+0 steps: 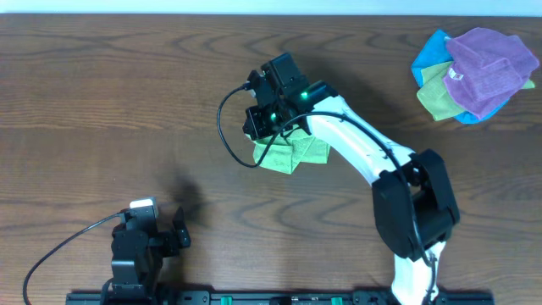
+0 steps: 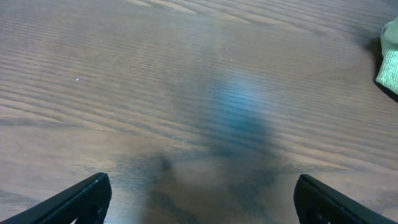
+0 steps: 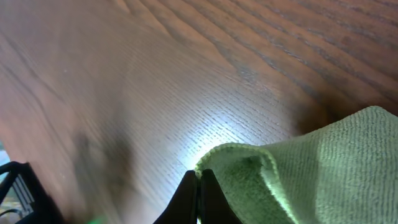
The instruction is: Fold the cloth
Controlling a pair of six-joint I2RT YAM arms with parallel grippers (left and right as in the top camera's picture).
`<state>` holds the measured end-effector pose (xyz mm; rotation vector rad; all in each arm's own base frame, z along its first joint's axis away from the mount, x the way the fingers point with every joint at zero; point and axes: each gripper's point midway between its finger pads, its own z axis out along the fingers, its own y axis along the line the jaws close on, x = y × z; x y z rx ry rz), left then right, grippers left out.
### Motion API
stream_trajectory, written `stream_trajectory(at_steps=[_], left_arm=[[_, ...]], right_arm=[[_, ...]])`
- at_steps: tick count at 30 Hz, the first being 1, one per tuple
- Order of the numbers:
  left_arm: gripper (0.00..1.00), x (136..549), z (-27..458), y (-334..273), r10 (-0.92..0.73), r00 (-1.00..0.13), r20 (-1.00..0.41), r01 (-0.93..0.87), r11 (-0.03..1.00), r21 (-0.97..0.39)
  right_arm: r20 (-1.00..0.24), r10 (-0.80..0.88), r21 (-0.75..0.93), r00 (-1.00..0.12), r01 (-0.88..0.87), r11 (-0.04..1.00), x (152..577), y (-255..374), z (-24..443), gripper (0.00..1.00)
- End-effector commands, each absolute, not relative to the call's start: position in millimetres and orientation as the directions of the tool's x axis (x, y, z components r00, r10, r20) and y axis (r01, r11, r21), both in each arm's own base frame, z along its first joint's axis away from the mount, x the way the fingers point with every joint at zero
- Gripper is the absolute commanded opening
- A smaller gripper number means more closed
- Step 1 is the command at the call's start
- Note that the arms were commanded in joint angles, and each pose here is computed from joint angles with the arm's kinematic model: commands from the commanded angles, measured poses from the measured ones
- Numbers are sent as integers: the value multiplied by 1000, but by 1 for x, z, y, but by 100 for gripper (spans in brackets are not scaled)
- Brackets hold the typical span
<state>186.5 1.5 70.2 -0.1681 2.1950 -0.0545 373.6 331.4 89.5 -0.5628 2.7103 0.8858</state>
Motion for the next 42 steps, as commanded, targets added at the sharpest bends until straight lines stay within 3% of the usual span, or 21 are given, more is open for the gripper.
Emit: stream_trajectory(at_steps=[1,10,13,15,22,23,24,26,35,39,42], left_arm=[[95,184,62,1,-124,-602,-789,-92,992,-86],[95,184,62,1,-124,-602,-788,-92,992,-86],[95,184,62,1,-124,-602,-789,-92,992,-86],[95,184,62,1,-124,-602,-789,-92,992,-86],[95,184,62,1,-124,-602,-788,-92,992,-86],[95,184,62,1,-124,-602,-788,-92,992,-86],[95,184,62,1,-124,-602,-789,-92,992,-86],[95,184,62,1,-124,-602,-789,-92,992,-86],[95,184,62,1,-124,-602,-789,-92,992,-86],[95,184,62,1,-124,-602,-789,-92,992,-86],[95,184,62,1,-124,-602,-789,-92,992,-86]], right_arm=[[-356,-293,515,-887,-448,731,379,334,92,1],[-383,-238,642,-893,-442,626,383,364,135,1],[-415,-240,702,-878,-477,529,380,379,154,1],[-448,-239,692,-862,-503,518,384,382,158,6],[-499,-264,677,-825,-562,475,381,398,157,2],[-493,-272,684,-827,-561,466,379,401,153,7],[-490,-279,693,-826,-563,451,377,403,153,25],[-489,-296,710,-821,-571,412,371,411,150,99],[-458,-303,716,-835,-549,430,370,409,140,99],[-347,-295,598,-890,-453,662,372,365,111,99],[-366,-385,506,-847,-528,682,364,340,116,99]])
